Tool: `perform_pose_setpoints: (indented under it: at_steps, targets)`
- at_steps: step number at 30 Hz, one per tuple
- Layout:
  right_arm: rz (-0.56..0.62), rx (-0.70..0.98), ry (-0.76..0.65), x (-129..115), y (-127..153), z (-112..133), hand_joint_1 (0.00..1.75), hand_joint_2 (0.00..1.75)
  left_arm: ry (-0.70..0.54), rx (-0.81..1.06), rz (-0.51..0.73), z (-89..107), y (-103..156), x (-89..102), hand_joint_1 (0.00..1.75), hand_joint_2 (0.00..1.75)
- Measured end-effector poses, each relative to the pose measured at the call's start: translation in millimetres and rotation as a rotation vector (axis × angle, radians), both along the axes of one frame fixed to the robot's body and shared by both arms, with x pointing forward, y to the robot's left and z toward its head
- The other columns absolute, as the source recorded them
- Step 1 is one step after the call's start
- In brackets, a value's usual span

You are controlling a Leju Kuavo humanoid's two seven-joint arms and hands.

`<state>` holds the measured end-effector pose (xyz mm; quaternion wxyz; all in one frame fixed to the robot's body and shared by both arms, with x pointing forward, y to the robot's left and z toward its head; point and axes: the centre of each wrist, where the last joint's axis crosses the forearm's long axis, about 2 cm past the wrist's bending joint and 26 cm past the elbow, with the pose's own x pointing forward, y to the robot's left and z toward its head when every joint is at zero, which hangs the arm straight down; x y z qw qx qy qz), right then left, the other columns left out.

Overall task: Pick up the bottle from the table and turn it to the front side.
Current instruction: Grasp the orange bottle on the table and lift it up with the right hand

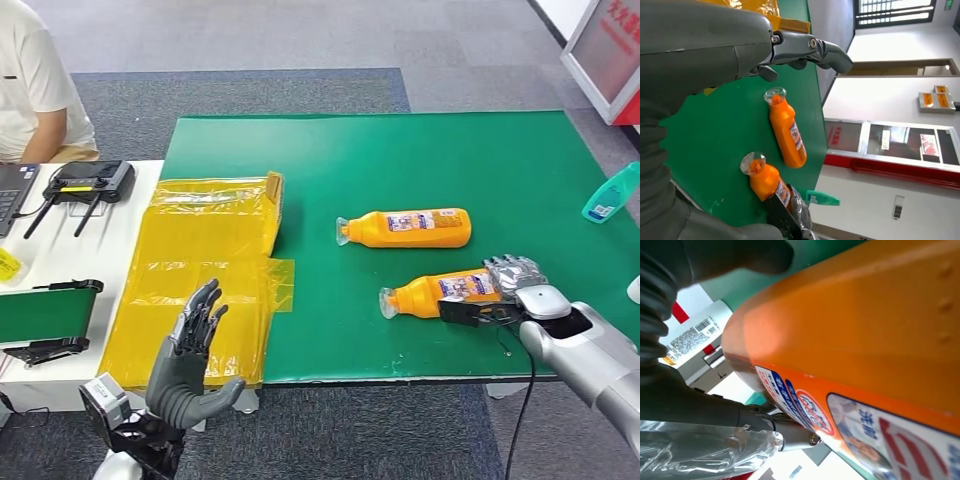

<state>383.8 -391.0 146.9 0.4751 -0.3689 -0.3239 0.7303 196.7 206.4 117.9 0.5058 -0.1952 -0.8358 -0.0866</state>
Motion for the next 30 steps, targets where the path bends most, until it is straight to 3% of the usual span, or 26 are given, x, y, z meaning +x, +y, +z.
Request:
perform_pose_setpoints:
  at_steps: [11,16,25,30]
  targets:
    - [0.011,0.017,0.0,0.9,2.4,-0.2,1.75,1.75,0.001,0.004,0.004,-0.2,0.9,0.1,0.0,1.75]
    - [0.014,0.113,-0.022,-0.1,4.2,1.1,1.75,1.75,0.004,0.004,0.007,-0.4,1.1,-0.1,0.0,1.75]
    - [0.053,0.637,-0.173,-50.3,22.2,-17.6,1.75,1.75,0.025,-0.015,0.03,-5.4,2.0,-6.5,0.0,1.75]
    - [0.078,1.13,-0.209,-95.5,59.3,-35.6,1.75,1.75,0.024,-0.025,0.058,-7.5,2.8,-9.4,0.0,1.75]
